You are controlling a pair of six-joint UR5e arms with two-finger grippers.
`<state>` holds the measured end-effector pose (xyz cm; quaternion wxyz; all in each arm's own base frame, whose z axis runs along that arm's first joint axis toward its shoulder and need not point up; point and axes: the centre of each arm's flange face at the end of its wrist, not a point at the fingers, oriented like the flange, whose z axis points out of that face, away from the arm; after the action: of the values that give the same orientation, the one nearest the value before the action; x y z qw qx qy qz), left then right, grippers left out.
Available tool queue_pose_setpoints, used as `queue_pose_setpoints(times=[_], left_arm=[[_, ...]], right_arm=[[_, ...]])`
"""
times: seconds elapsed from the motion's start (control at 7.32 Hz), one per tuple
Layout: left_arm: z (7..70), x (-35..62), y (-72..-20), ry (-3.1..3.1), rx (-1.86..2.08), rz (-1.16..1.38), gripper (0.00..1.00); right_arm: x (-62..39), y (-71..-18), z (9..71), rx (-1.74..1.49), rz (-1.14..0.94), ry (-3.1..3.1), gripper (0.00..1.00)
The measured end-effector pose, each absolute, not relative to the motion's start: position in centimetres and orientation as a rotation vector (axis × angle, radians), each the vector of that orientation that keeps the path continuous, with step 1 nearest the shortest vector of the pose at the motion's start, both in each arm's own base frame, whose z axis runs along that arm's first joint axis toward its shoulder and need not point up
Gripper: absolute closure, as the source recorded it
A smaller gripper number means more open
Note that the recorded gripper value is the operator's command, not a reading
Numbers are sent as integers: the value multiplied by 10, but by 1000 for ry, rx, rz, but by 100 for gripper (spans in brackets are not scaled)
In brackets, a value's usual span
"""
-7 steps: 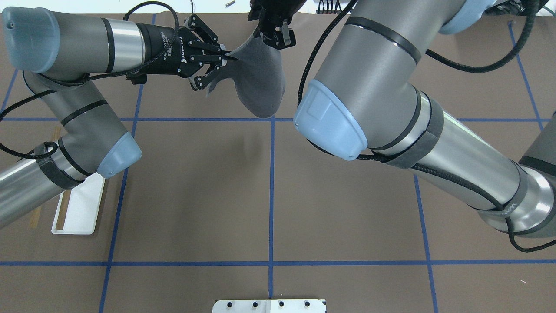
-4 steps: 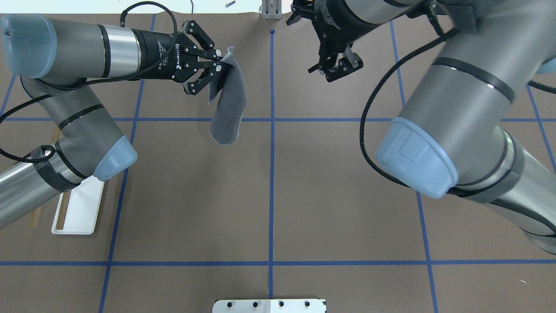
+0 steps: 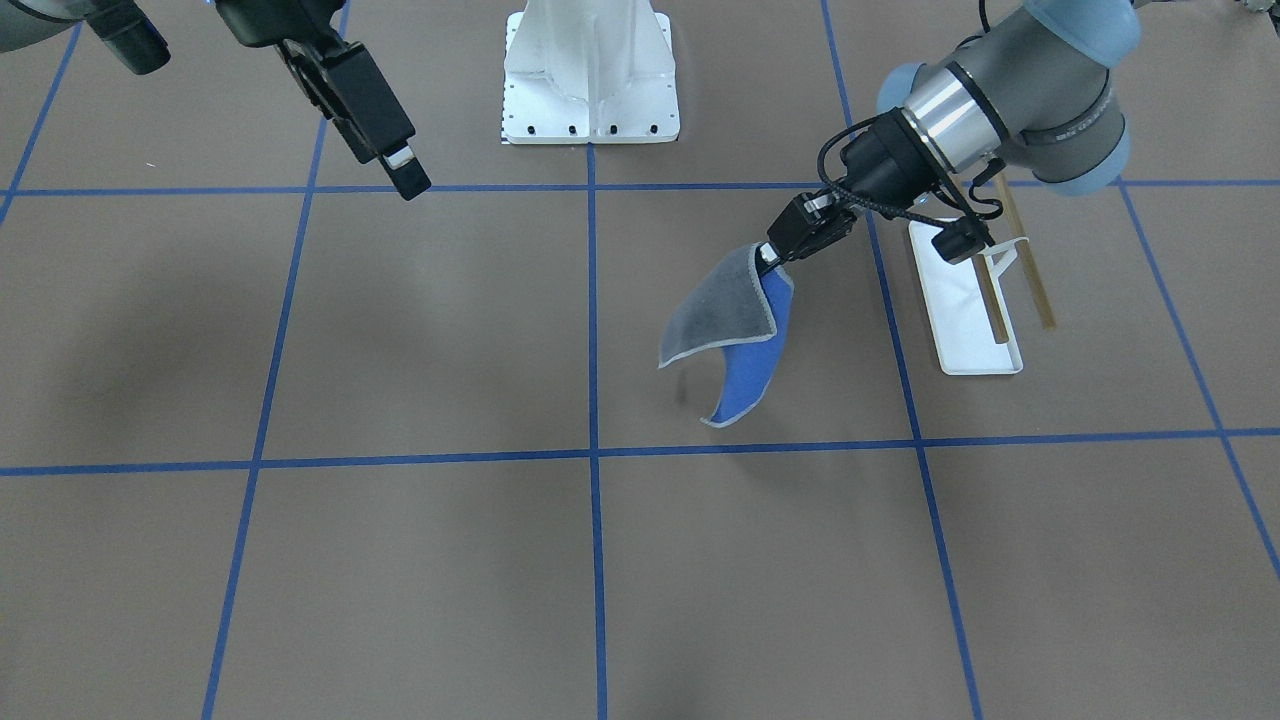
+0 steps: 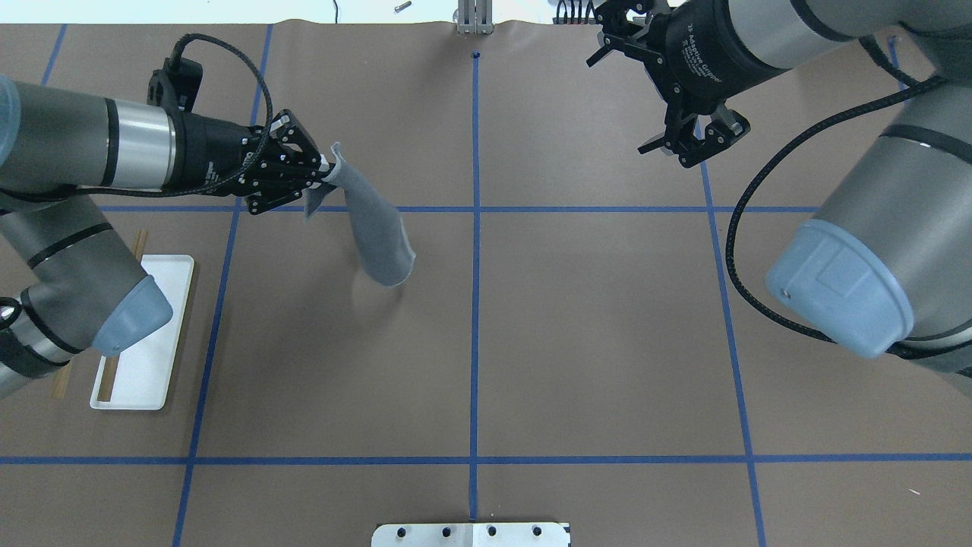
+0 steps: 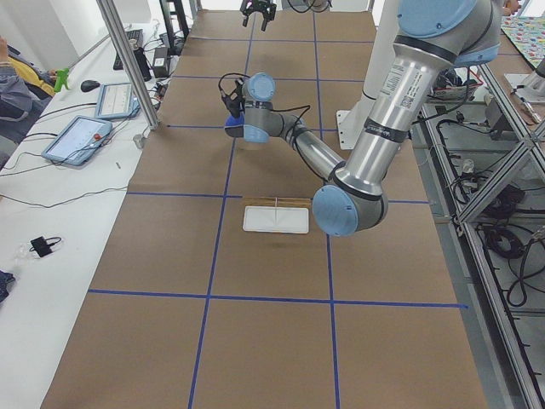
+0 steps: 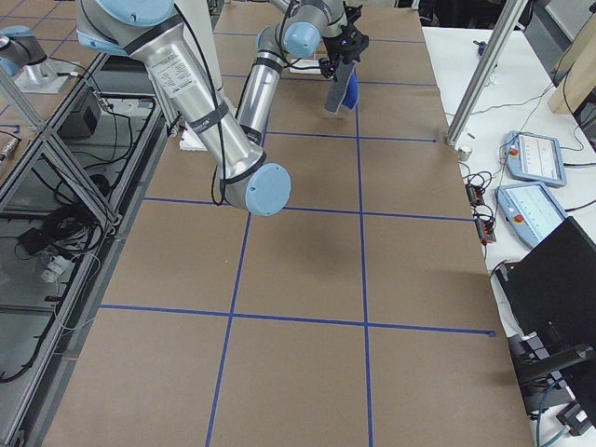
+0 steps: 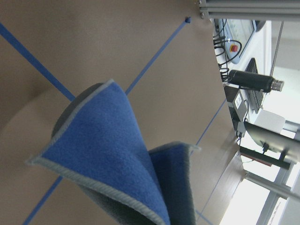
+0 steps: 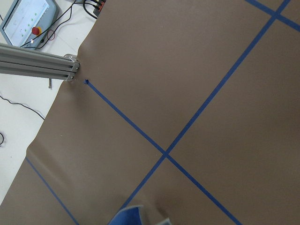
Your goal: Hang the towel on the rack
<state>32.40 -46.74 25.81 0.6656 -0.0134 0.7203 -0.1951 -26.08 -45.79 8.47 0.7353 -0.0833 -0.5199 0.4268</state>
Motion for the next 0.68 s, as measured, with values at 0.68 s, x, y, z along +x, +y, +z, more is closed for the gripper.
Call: queue_pose_setpoints(times=[0.68], left_arm=[[429,231,-402,1556,197,-144,100]], right_arm=[[-259,-466,117,-138,885,-1086,0]])
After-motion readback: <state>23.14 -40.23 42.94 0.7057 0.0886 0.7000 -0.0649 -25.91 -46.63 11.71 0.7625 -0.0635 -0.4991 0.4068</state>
